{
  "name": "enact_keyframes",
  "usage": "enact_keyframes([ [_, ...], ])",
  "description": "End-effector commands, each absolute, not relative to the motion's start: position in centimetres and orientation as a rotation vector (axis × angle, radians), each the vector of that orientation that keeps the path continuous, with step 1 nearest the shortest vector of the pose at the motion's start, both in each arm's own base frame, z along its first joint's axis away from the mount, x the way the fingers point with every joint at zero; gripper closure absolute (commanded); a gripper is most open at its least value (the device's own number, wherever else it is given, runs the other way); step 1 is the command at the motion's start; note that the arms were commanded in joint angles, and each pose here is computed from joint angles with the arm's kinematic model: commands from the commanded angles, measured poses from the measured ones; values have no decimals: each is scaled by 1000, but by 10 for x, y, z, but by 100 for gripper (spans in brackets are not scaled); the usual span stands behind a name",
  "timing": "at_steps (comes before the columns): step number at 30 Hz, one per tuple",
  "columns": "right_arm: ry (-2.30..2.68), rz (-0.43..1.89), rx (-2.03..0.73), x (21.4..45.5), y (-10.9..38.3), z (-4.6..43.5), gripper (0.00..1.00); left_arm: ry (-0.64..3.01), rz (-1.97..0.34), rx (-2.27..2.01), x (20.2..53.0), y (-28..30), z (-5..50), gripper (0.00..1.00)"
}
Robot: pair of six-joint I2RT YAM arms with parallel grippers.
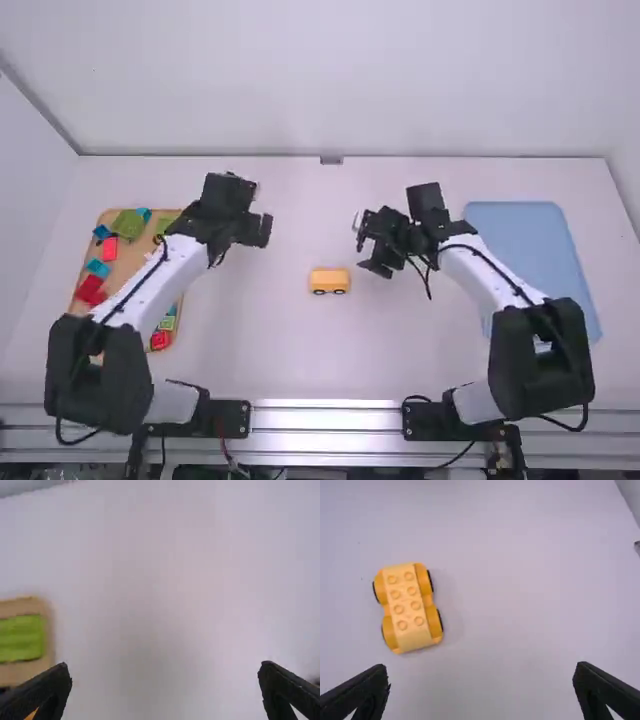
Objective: Assemble lego blocks to make yellow taxi
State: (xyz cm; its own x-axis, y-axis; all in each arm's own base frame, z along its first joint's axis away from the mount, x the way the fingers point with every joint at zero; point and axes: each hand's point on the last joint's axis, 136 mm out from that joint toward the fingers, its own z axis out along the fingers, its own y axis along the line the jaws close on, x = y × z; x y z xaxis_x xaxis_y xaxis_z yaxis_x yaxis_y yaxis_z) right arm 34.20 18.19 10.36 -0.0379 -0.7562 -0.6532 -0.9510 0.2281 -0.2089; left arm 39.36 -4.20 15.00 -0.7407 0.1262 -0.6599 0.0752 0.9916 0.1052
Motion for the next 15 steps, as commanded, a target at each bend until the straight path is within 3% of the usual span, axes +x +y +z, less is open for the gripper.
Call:
enact_keyframes([
  [1, 1785, 354, -1578, 345, 191, 117, 2, 2268, 342, -220, 392, 10, 193, 1],
  [6, 1728, 337, -1595, 346, 204, 122, 1, 2271, 350, -300, 389, 38, 203, 1],
  [15, 1726, 238, -1630, 349, 212, 119, 2, 2476, 67, -549, 381, 107, 177, 1],
])
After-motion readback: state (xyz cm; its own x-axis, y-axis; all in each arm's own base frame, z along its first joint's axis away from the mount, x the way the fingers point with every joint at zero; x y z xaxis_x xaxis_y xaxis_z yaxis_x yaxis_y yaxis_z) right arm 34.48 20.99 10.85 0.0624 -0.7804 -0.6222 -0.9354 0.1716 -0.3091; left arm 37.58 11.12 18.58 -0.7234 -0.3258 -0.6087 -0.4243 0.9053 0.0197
